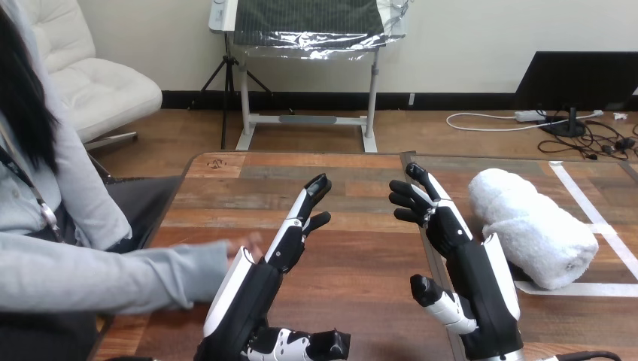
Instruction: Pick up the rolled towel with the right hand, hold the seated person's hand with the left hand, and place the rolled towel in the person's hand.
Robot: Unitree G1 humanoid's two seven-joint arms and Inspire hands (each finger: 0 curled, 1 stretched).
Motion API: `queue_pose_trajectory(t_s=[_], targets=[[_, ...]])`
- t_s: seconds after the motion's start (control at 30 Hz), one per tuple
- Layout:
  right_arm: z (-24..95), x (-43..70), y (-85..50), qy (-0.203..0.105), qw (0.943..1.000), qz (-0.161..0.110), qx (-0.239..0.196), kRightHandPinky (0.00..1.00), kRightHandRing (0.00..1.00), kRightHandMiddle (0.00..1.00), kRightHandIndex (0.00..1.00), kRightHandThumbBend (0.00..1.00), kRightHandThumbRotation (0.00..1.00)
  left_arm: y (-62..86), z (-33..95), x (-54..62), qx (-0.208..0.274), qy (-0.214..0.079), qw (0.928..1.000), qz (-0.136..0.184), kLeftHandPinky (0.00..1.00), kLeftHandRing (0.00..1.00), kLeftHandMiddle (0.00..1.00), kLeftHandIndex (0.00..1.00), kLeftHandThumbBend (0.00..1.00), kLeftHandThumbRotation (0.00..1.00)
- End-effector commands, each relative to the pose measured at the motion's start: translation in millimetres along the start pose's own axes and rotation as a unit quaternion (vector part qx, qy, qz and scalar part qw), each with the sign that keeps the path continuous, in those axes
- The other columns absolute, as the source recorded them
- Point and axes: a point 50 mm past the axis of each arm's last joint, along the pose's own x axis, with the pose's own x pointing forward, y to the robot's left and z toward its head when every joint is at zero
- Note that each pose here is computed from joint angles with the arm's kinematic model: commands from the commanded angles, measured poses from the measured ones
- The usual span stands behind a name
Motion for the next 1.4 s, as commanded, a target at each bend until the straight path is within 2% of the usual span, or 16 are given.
queue_pose_trajectory(t_s=[0.0,0.27,0.47,0.87,1.17,1.37], targets=[[5.4,19.0,-8.7,-0.032,0.9994,0.0,-0.016,0.8,0.85,0.87,0.93,1.0,0.88,5.0,7.5,18.6,0.012,-0.046,0.9988,0.011,0.91,1.0,1.0,1.0,1.0,0.74],[7.4,26.5,-19.1,-0.041,0.9981,0.003,-0.046,0.8,0.86,0.89,0.94,1.0,0.9,4.6,7.0,19.7,0.01,-0.045,0.9989,0.01,0.89,1.0,1.0,1.0,1.0,0.75],[9.2,36.1,-29.1,-0.047,0.9968,-0.009,-0.064,0.79,0.86,0.9,0.94,1.0,0.9,4.5,6.9,20.7,0.013,-0.047,0.9988,0.009,0.9,1.0,1.0,1.0,1.0,0.75],[14.9,58.4,-58.1,-0.056,0.991,-0.033,-0.117,0.8,0.88,0.92,0.95,1.0,0.88,2.5,6.5,23.0,0.014,-0.046,0.9988,0.009,0.9,1.0,1.0,1.0,1.0,0.75],[19.1,77.0,-81.7,-0.046,0.9877,-0.059,-0.137,0.8,0.88,0.92,0.95,1.0,0.84,0.7,6.3,24.2,0.008,-0.044,0.9989,0.01,0.91,1.0,1.0,1.0,1.0,0.74],[22.4,88.3,-97.7,-0.035,0.9847,-0.066,-0.158,0.85,0.91,0.94,0.96,1.0,0.81,0.6,6.0,24.3,0.009,-0.044,0.9989,0.01,0.92,1.0,1.0,1.0,1.0,0.73]])
